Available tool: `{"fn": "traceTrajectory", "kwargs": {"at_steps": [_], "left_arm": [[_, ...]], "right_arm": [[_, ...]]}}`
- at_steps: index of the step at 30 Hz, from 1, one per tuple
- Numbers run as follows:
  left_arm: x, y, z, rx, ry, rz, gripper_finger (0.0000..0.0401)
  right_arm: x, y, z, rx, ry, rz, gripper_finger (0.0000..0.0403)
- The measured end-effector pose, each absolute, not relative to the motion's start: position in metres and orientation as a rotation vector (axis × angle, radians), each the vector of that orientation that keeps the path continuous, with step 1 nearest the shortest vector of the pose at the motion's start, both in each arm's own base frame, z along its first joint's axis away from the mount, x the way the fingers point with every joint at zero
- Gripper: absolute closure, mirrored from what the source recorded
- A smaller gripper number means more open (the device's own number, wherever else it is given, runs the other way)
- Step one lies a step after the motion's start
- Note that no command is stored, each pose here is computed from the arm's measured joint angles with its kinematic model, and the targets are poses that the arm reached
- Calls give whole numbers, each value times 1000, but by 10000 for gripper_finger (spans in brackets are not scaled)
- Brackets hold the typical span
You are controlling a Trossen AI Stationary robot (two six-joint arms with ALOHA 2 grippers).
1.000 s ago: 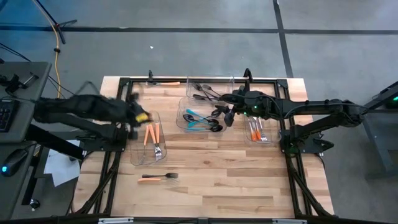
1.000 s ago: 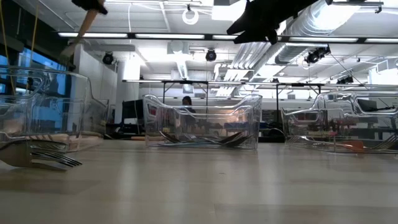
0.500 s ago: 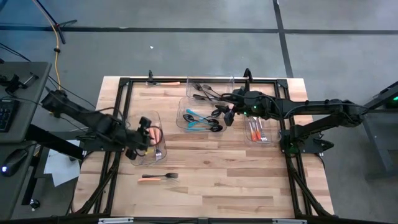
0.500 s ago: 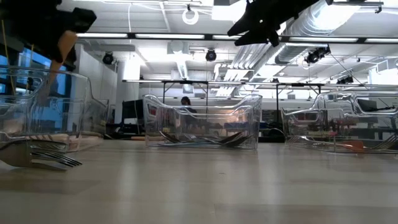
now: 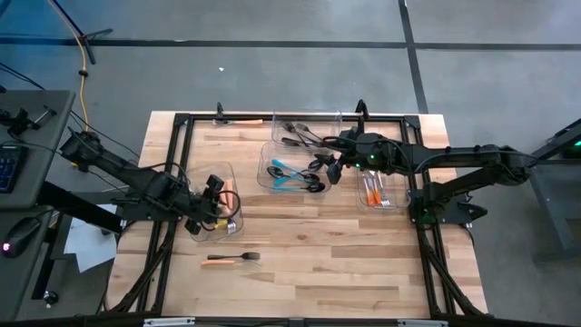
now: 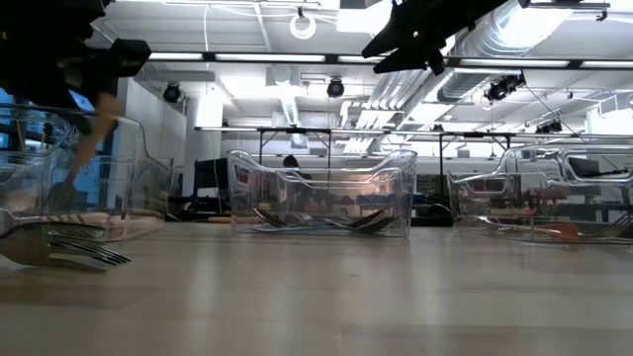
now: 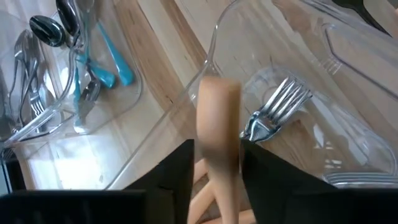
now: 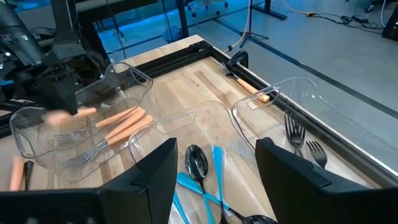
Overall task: Sort silverware by color (type)
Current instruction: Put the light orange fork into the bottom left transparent bin
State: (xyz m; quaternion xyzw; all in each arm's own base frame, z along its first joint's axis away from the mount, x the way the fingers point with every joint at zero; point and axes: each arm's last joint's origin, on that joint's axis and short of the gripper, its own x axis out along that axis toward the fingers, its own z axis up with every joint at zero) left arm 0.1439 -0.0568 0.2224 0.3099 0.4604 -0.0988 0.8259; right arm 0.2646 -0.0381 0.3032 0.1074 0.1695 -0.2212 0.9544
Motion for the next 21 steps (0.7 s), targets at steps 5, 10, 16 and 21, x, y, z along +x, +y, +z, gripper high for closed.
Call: {"fn": "traceTrajectory", "kwargs": {"at_steps": [5, 10, 16, 21], "left_arm": [[144, -57, 222, 654, 980, -219, 245], [144, -57, 222, 653, 980, -219, 227], [151, -55, 247, 526, 919, -140, 223], [162, -42, 291, 262, 750, 37, 223]], "right_arm": [[264, -38, 303, 218, 349, -450, 201], [264, -38, 301, 216, 366, -451, 201], [264, -38, 301, 188, 375, -436, 201], [264, -38, 301, 150, 384, -426, 201]]}}
